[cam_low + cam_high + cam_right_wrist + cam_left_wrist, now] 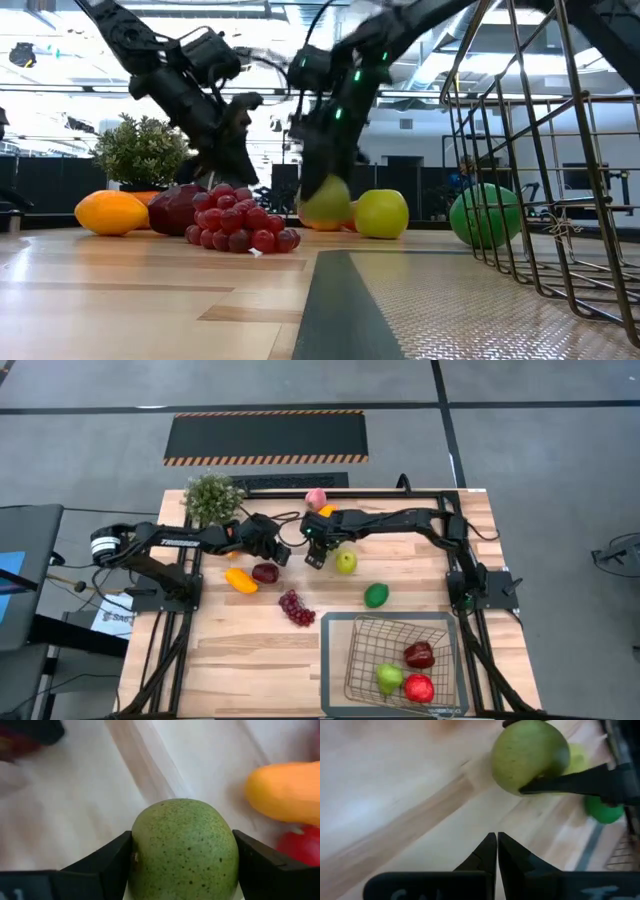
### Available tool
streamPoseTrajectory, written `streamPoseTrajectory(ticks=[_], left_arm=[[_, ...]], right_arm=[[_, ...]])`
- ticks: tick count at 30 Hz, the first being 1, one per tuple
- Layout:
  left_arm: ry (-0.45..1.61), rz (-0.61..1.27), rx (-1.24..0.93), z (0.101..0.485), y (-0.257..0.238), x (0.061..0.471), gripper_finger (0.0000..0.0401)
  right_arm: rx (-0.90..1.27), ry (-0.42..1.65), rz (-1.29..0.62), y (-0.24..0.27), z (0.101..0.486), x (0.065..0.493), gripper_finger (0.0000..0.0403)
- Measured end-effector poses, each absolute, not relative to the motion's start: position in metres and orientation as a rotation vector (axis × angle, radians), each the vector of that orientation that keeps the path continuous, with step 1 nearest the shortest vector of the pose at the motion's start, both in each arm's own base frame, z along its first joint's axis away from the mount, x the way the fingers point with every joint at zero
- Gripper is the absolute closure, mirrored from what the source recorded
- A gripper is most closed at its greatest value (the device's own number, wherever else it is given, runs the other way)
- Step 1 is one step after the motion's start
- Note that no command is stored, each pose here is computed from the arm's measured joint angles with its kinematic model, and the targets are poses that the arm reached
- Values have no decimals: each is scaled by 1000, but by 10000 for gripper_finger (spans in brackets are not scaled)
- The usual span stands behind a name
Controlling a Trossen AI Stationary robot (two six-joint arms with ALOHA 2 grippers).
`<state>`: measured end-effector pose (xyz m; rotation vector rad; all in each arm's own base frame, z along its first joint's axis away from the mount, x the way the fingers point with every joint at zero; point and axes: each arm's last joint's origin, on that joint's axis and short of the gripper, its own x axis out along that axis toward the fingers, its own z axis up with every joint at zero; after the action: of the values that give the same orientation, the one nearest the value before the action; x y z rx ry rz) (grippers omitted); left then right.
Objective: Build produce basket
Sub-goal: Put the green pear into the wire basket
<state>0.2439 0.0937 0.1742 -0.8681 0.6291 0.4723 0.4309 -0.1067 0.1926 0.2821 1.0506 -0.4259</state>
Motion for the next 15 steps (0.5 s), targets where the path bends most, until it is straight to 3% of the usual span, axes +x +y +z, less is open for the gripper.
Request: streamPoseTrajectory(ticks=[7, 15], left_arm=[[493, 447, -884, 215, 85, 224, 399], [302, 360, -913, 258, 68, 199, 399]], right_arm=[[289, 918, -389, -80, 274, 403, 111], [289, 846, -180, 16, 358, 342, 111]])
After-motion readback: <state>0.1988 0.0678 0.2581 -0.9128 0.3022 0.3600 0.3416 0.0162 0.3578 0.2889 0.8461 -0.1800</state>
